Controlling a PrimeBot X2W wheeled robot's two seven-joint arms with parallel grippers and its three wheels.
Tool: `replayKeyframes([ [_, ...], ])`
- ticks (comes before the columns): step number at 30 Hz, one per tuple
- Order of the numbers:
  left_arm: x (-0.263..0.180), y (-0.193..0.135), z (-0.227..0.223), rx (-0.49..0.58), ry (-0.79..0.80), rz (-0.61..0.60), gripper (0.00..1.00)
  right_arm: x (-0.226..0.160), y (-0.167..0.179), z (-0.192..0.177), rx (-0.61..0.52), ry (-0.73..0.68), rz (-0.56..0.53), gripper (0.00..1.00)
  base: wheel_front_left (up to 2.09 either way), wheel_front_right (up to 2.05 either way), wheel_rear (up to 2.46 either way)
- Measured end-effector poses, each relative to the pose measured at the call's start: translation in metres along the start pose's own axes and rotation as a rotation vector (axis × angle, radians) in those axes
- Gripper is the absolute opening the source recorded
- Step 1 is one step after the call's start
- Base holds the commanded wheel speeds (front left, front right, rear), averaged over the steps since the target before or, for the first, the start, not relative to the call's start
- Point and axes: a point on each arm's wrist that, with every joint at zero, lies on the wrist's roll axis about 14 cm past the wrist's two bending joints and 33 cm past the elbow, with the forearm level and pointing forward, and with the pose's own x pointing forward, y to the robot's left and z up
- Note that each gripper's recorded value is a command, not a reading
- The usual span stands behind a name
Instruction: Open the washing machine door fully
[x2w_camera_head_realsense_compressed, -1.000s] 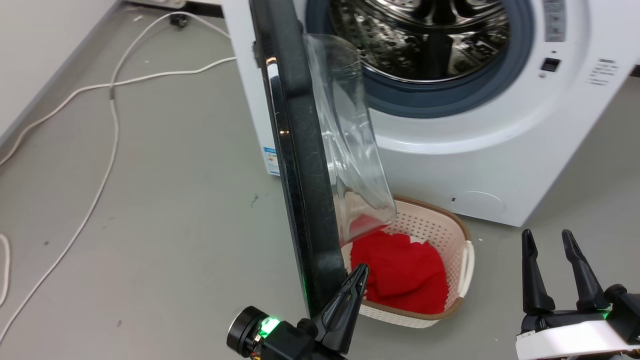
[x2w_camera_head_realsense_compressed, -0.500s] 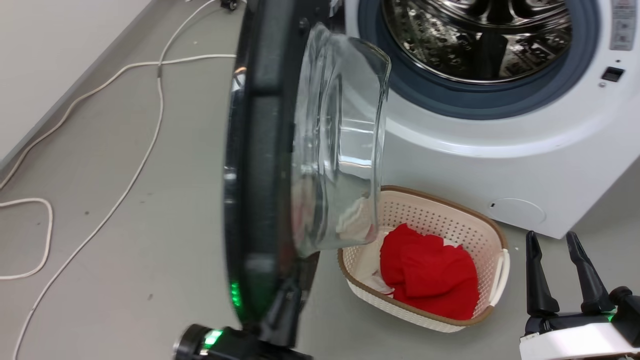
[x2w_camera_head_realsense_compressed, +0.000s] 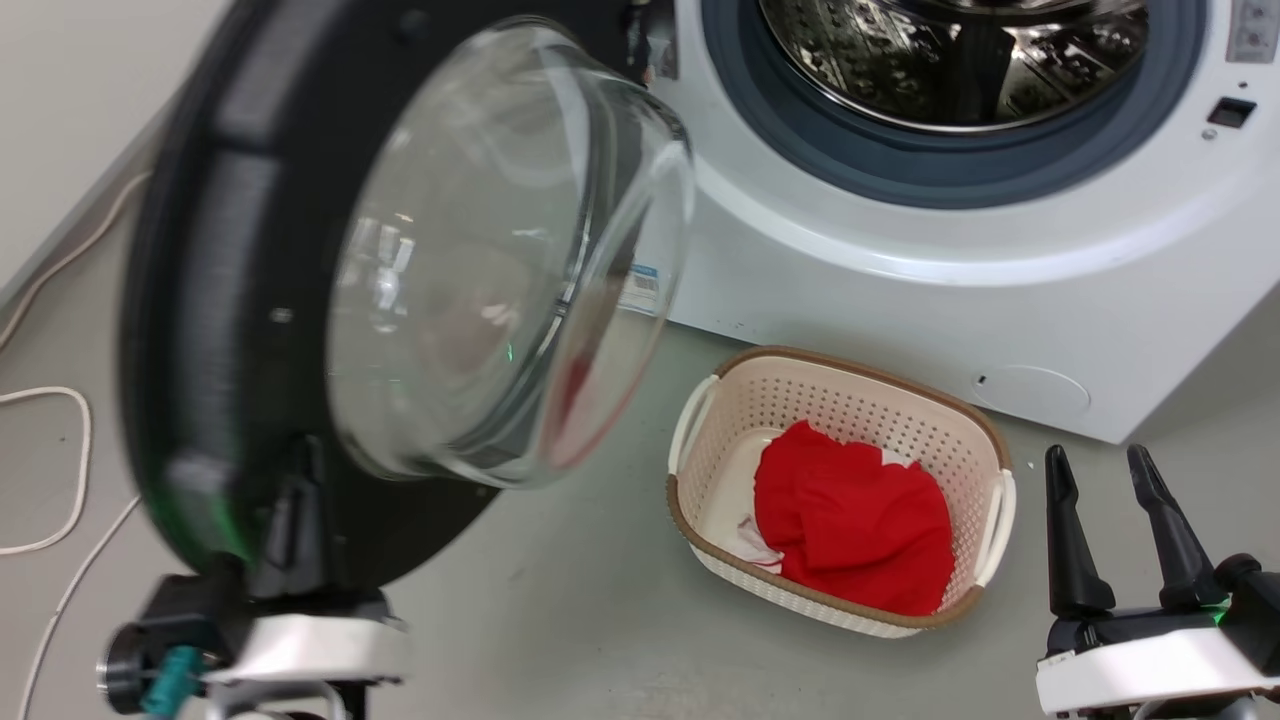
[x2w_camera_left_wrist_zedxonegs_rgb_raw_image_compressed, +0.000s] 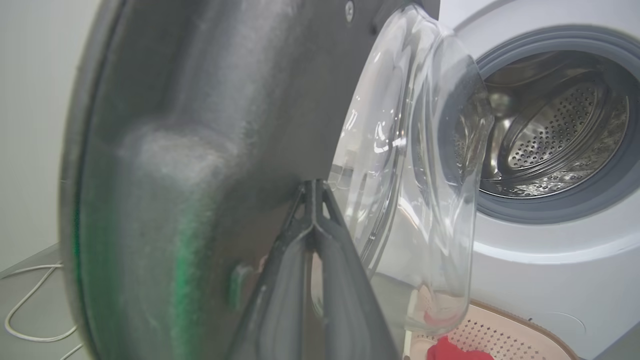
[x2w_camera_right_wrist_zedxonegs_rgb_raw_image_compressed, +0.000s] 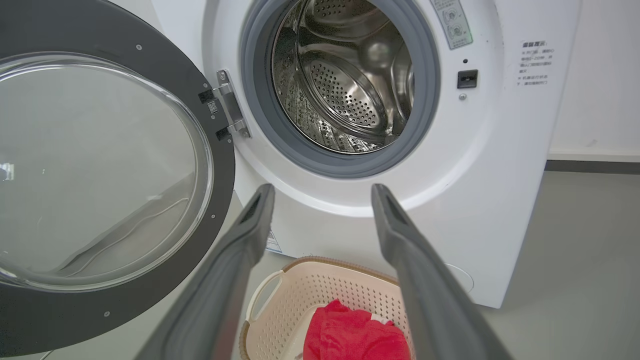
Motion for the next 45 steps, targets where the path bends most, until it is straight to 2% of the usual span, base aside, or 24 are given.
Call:
replayKeyframes([
  [16, 0.054, 0.087, -0.013, 0.08, 0.032, 0.183, 0.0, -0.01, -0.03, -0.001, -0.01, 0.007, -0.089, 1.0, 0.0, 0.0, 0.0],
  [22, 0.057, 0.088, -0.014, 0.102, 0.035, 0.175, 0.0, -0.012, -0.032, 0.003, -0.011, -0.003, -0.1, 1.0, 0.0, 0.0, 0.0],
  [30, 0.035, 0.067, -0.015, 0.097, 0.029, 0.136, 0.0, -0.019, -0.034, 0.008, -0.011, -0.017, -0.114, 1.0, 0.0, 0.0, 0.0],
  [31, 0.033, 0.062, -0.013, 0.096, 0.022, 0.125, 0.11, -0.02, -0.034, 0.01, -0.012, -0.021, -0.116, 1.0, 0.0, 0.0, 0.0],
  [32, 0.028, 0.048, -0.009, 0.085, 0.008, 0.087, 1.0, -0.023, -0.037, 0.013, -0.017, -0.03, -0.125, 1.0, 0.0, 0.0, 0.0],
  [45, 0.02, -0.077, 0.001, -0.001, -0.042, -0.246, 1.0, -0.057, -0.055, 0.032, -0.061, -0.07, -0.21, 1.0, 0.0, 0.0, 0.0],
])
